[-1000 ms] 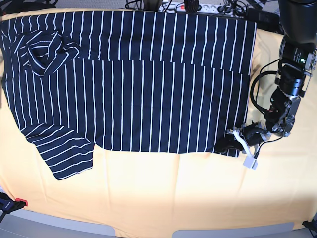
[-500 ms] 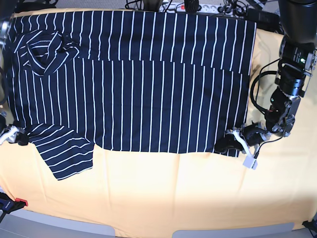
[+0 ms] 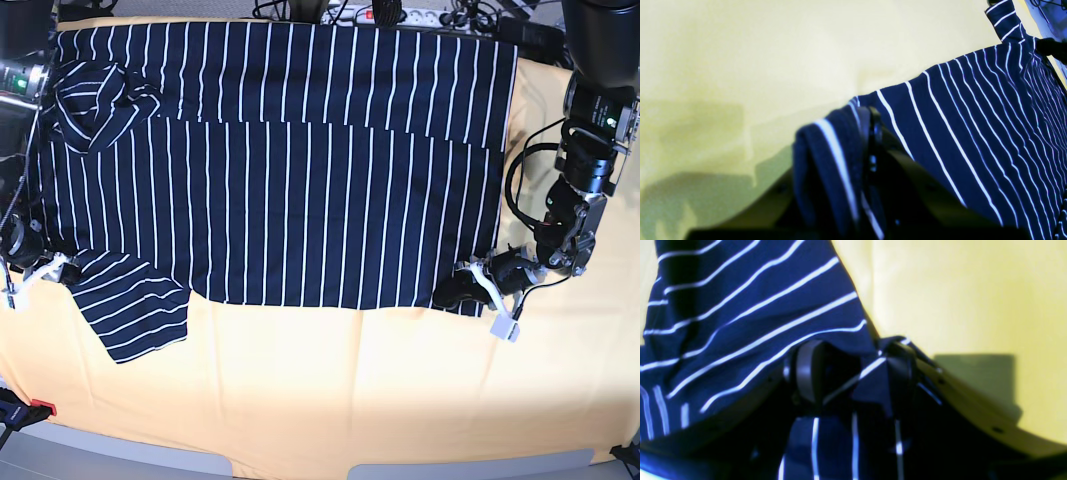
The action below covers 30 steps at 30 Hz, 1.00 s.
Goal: Fold the T-shirt properly
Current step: 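Grasp the other hem corner with the right gripper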
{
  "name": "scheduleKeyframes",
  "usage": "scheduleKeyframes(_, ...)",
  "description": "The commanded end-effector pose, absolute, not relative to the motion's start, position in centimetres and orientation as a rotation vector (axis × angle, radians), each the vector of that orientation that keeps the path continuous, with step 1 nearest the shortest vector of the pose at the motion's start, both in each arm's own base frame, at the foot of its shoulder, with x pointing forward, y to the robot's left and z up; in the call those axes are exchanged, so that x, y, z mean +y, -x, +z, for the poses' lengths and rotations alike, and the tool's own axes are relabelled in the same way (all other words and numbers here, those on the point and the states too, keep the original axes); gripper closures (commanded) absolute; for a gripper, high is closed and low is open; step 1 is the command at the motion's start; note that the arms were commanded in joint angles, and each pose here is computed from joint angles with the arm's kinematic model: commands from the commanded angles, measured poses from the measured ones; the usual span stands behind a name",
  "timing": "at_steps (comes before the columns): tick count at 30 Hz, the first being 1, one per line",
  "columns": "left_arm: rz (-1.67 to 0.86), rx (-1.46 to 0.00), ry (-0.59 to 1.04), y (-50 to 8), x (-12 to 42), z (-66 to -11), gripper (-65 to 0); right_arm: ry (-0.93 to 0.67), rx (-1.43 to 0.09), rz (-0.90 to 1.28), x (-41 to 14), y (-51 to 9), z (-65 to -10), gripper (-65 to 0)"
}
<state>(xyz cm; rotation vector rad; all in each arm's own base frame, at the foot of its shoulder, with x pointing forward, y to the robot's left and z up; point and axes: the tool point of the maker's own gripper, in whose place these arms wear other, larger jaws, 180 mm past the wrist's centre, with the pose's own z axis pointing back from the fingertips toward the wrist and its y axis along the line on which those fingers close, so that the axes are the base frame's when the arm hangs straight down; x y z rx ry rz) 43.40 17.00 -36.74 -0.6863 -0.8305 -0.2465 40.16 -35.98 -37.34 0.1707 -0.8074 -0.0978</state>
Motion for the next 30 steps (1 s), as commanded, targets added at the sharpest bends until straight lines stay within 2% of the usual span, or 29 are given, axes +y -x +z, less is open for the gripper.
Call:
scheduleKeyframes(1, -0.277, -0.822, 0.662, -43.7, 17.4, -36.3, 0.0, -0.154, -0.881, -0.103, -37.0, -41.5, -34.9, -31.9)
scheduleKeyframes(5, -0.278, -0.821, 0.662, -43.7, 17.4, -36.3, 0.0, -0.177, -0.885, -0.103, -36.0, -41.8, -35.3, -31.9)
scheduleKeyframes(7, -0.277, -0.822, 0.663, -43.7, 17.3, -36.3, 0.0, -0.165, -0.873, -0.103, -35.8, -41.8, -35.7, -28.6)
scheduleKeyframes(9, -0.277, -0.822, 0.663, -43.7, 17.3, -36.3, 0.0, -0.130, -0.864, -0.125, -36.3, -41.7, -36.1, -19.7)
scheduleKeyframes(12, -0.277, -0.822, 0.663, -43.7, 17.3, -36.3, 0.0, -0.115, -0.894, -0.138, -36.8, -42.0, -35.7, -1.7)
scheduleKeyframes(13, -0.277, -0.823, 0.663, -43.7, 17.3, -36.3, 0.0, -0.118, -0.908, -0.133, -36.8, -42.2, -35.4, 0.0)
scheduleKeyframes(23, -0.282, -0.831, 0.660, -44.1, 17.4, -35.9, 0.0, -0.269, -1.001, 0.031, -33.7, -43.8, -32.1, 0.0)
scheduleKeyframes(30, -0.370, -0.914, 0.583, -46.6, 17.8, -33.2, 0.0, -0.240, -1.025, 0.023, -34.6, -44.0, -31.4, 0.0)
